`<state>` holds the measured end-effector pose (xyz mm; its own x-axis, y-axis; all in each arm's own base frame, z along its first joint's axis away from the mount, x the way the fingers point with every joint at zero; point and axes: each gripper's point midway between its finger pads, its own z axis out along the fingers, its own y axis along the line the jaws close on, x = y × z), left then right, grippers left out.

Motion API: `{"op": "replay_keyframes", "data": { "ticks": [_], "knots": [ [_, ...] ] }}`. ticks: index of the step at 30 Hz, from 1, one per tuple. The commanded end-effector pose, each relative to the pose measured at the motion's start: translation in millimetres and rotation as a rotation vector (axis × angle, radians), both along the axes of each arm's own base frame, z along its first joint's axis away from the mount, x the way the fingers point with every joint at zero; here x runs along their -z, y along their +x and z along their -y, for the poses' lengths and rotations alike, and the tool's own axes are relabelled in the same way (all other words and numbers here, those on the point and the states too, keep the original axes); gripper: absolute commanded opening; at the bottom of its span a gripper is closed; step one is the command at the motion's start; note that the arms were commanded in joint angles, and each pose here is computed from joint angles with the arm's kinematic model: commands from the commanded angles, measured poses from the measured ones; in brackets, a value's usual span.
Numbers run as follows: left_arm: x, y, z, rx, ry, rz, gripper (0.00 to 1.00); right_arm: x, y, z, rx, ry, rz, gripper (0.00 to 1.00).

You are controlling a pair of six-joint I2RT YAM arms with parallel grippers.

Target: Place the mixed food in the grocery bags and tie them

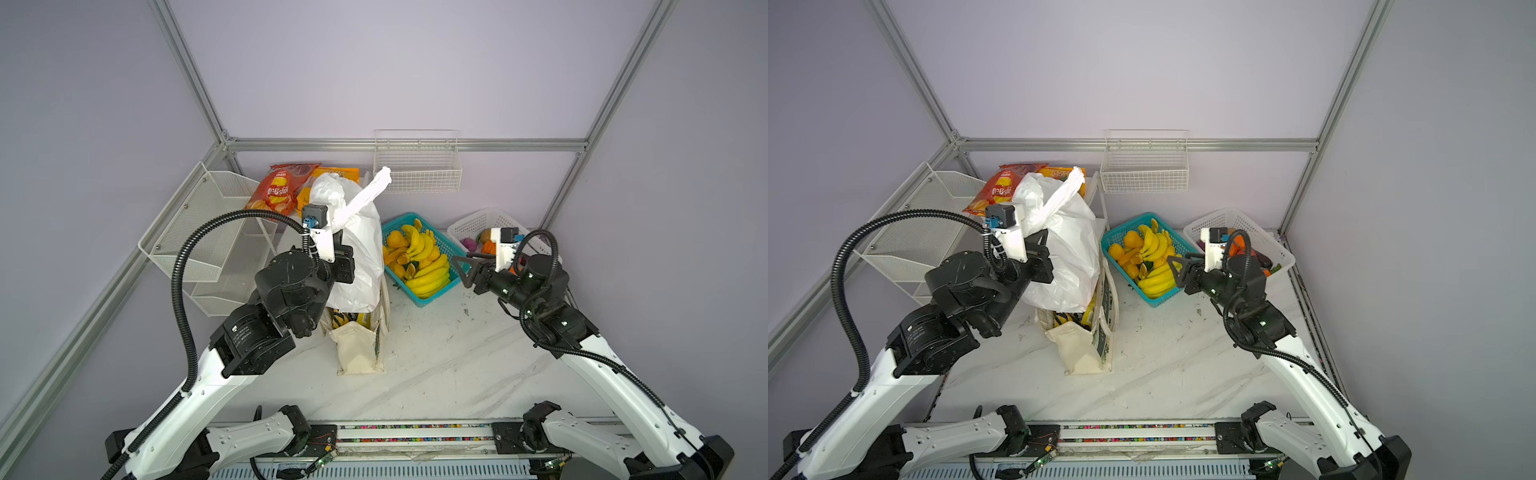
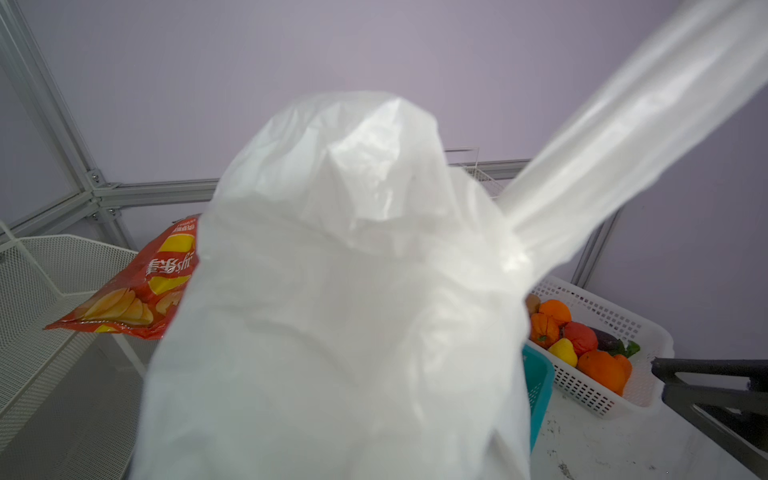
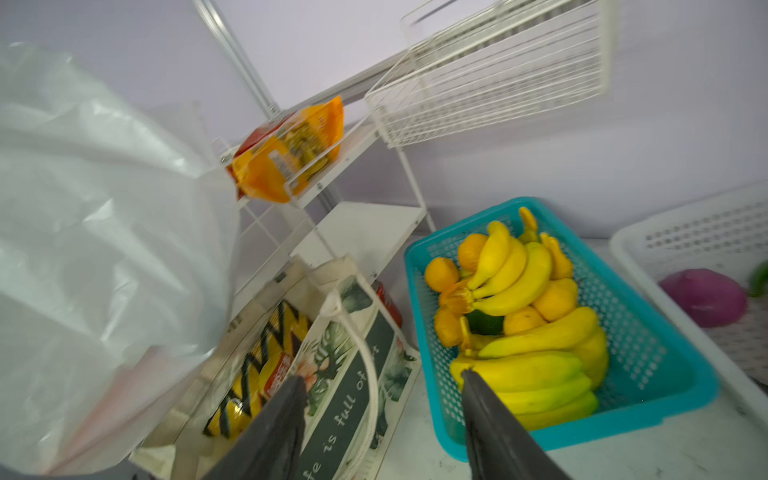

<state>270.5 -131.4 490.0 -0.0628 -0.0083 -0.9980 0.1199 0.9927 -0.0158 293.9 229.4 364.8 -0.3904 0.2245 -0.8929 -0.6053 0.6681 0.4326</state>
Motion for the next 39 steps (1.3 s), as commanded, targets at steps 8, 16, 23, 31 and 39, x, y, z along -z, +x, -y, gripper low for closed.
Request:
{"op": "replay_keyframes", "data": {
  "ticks": [8, 16, 23, 31, 39],
  "knots": [
    [79.6, 18.1, -12.0, -0.112, 0.001, -0.129, 0.00, 64.1, -47.1, -133.5, -0.314, 0.048, -0.161, 0.70],
    [122.8, 12.8, -22.4, -0.108, 0.047, -0.265, 0.00, 101.9, -30.0, -167.6, -0.260, 0.037, -0.249, 0.60],
    [154.2, 14.2, -40.1, -0.129, 0.087, -0.391, 0.00, 107.9, -28.3, -164.7, -0.228, 0.025, -0.262, 0.39],
    [164.3, 17.1, -18.4, -0.003, 0.130, -0.481, 0.00, 93.1, -32.4, -156.3, -0.204, 0.049, -0.247, 0.15],
    [199.1, 22.4, 12.9, 0.128, 0.193, -0.660, 0.00, 71.9, -32.7, -154.2, -0.194, 0.095, -0.204, 0.00]
  ]
}}
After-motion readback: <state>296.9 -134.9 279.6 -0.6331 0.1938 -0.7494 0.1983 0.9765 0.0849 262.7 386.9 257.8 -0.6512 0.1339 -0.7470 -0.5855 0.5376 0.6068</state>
